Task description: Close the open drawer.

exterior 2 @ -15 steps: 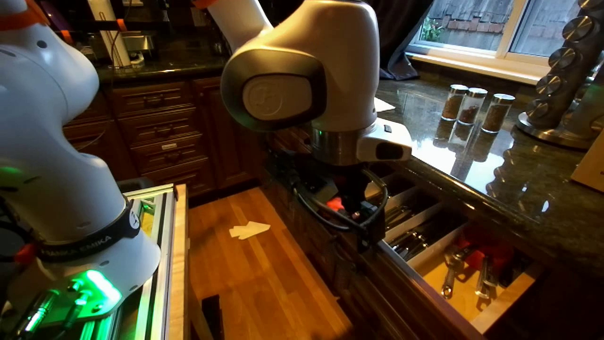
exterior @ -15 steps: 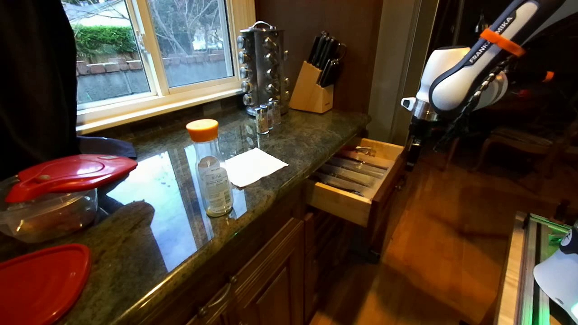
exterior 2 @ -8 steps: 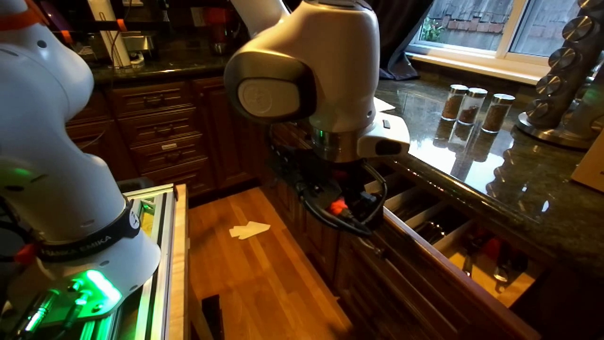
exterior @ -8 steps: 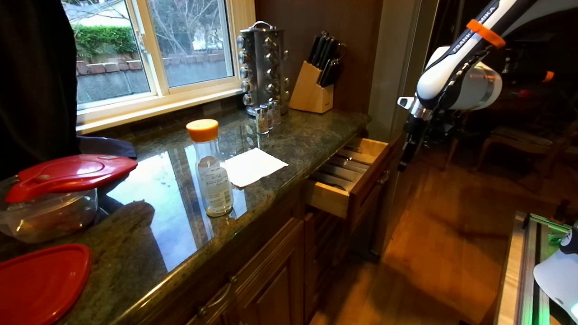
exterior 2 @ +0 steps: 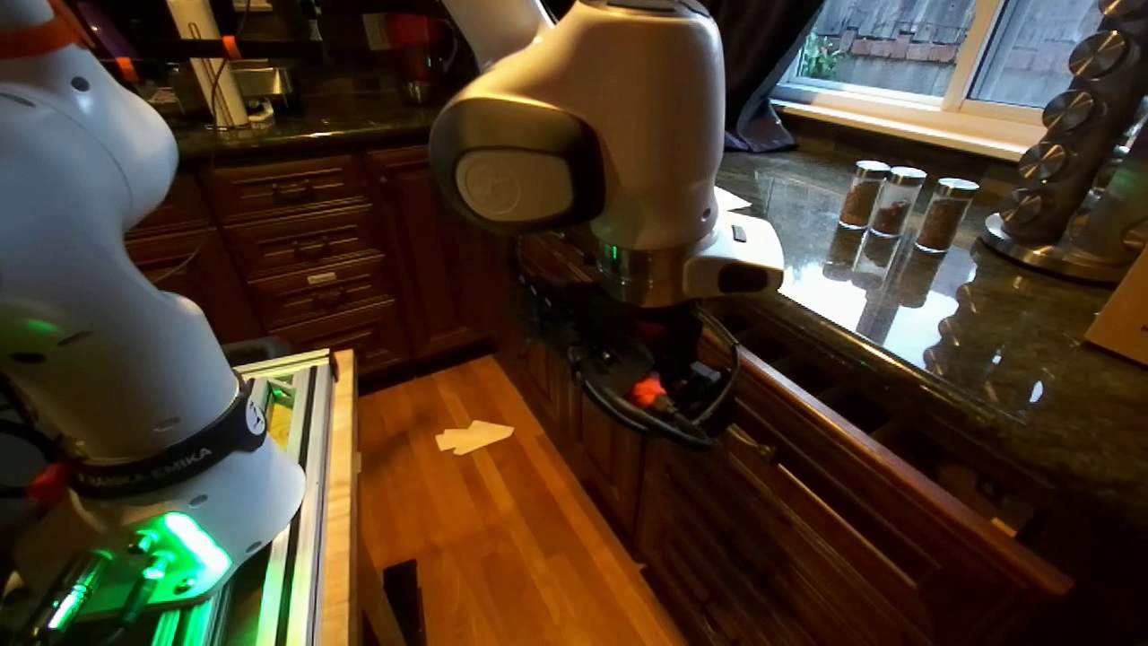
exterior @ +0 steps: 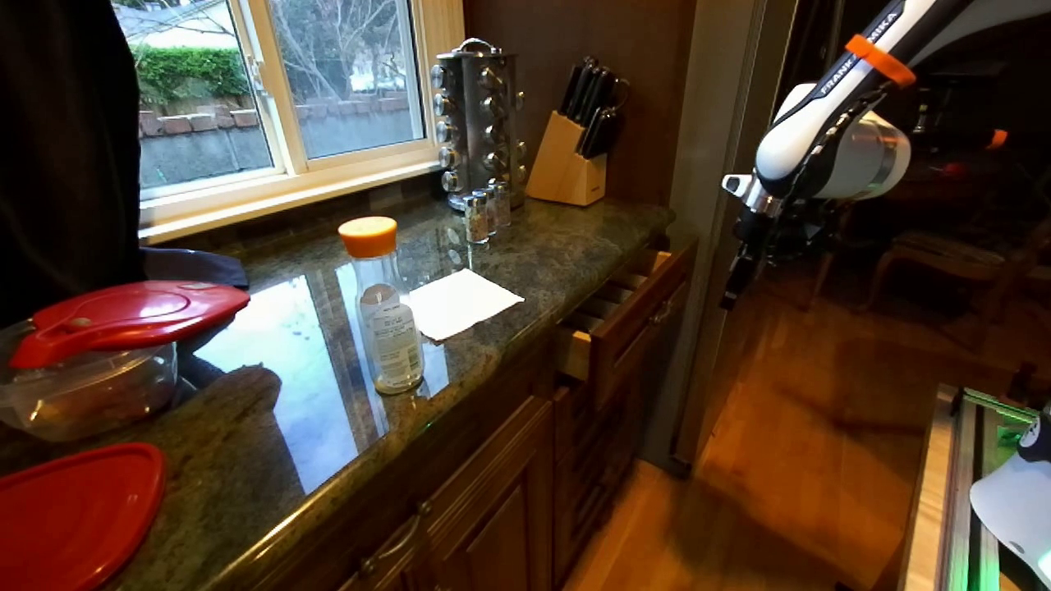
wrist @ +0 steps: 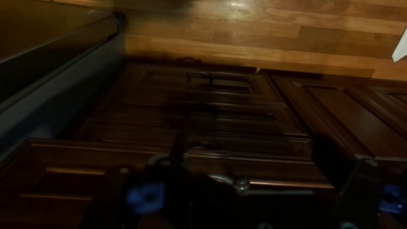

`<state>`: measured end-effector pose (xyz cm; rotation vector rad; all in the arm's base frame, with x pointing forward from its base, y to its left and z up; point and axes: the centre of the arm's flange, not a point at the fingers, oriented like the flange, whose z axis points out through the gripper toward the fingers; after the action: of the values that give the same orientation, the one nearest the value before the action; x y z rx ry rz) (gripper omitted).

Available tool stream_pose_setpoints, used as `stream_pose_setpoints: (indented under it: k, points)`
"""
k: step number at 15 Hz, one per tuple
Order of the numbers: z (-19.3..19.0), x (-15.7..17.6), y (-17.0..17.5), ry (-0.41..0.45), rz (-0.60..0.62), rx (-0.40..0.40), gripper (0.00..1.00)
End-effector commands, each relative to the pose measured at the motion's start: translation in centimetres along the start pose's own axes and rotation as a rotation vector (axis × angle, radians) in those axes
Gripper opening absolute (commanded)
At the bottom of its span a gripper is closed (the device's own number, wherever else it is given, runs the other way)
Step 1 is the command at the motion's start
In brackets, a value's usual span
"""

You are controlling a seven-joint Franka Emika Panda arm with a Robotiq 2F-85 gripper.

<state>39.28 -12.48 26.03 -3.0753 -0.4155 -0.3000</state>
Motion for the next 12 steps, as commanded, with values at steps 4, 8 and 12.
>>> stream_pose_setpoints:
  k: [4, 8, 12]
  points:
    - [1.3, 4.9, 1.8, 0.062, 0.035, -0.080, 1.00]
    - [2.3, 7.3, 2.6, 0.099, 0.056, -0.091, 1.00]
    - [1.1, 7.5, 1.2, 0.075, 0.082, -0.072, 1.00]
